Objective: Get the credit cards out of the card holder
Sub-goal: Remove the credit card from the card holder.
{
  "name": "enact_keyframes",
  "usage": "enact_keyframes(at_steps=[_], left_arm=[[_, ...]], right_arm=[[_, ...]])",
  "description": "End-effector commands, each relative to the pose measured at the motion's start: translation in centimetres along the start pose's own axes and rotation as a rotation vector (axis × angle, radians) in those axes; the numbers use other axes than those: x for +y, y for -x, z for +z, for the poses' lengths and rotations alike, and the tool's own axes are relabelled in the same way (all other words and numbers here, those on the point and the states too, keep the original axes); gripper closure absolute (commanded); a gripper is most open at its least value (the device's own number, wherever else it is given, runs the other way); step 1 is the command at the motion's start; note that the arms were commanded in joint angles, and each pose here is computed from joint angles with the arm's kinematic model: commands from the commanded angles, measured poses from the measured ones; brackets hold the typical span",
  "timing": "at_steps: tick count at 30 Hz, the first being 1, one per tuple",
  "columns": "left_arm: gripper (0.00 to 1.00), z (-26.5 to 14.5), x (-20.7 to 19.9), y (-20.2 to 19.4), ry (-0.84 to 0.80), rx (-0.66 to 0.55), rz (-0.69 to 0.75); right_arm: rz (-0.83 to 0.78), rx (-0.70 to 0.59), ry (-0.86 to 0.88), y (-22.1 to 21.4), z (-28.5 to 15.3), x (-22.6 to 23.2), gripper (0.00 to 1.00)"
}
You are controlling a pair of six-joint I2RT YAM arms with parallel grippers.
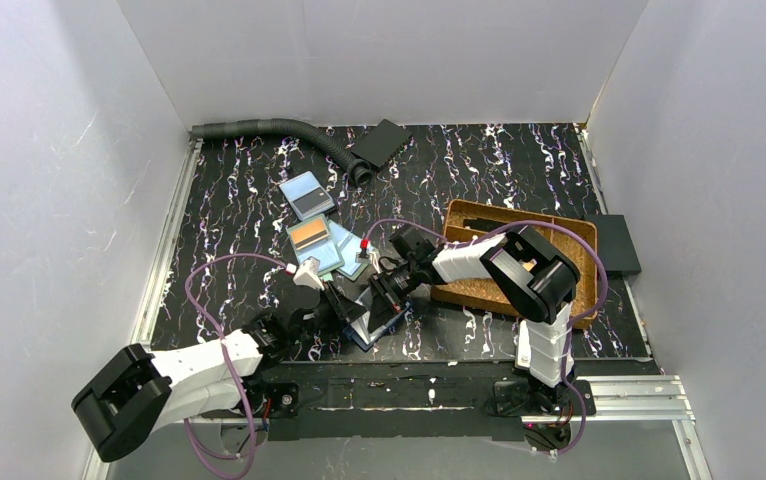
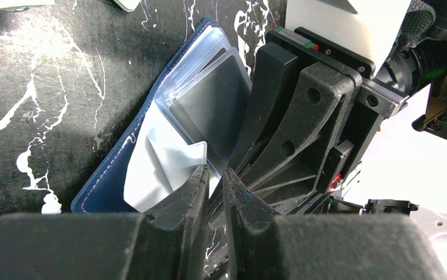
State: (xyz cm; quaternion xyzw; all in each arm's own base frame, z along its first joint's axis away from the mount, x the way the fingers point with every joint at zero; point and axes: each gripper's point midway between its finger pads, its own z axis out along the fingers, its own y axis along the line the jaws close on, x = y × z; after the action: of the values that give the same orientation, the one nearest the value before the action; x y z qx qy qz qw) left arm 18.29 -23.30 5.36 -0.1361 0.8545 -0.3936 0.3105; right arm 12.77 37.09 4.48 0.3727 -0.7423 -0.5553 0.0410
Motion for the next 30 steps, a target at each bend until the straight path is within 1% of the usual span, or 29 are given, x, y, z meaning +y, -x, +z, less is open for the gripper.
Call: enact_keyframes(at_steps=[1,13,16,21,30], left_arm=[[0.86,0.1,-0.2,0.2,-0.001,-0.009,-0.001],[0.87,0.6,0.5,-0.3,0.034,0.013,-0.003],[0.89,0.7,1.1,-0.6,0.054,0.02,-0.01],[0.92,0.9,1.8,-0.9,0.078,0.028,-0.017],[0.95,0.7,2.3,-1.2,0.09,0.038,-0.022]], right_arm=[[-0.062,0.008,-0.002,0.2,-0.1,0.5,0.91],[-0.11,0.03,-0.023,0.2,-0.5,0.6,0.91],[-0.145,0.048,-0.033,0.1,-0.7,0.6,0.91],[-0.25,0.101,-0.061,-0.1,-1.4,0.4,0.91],[-0.324,0.144,-0.083,-0.4,-2.1,0.2,0.9]])
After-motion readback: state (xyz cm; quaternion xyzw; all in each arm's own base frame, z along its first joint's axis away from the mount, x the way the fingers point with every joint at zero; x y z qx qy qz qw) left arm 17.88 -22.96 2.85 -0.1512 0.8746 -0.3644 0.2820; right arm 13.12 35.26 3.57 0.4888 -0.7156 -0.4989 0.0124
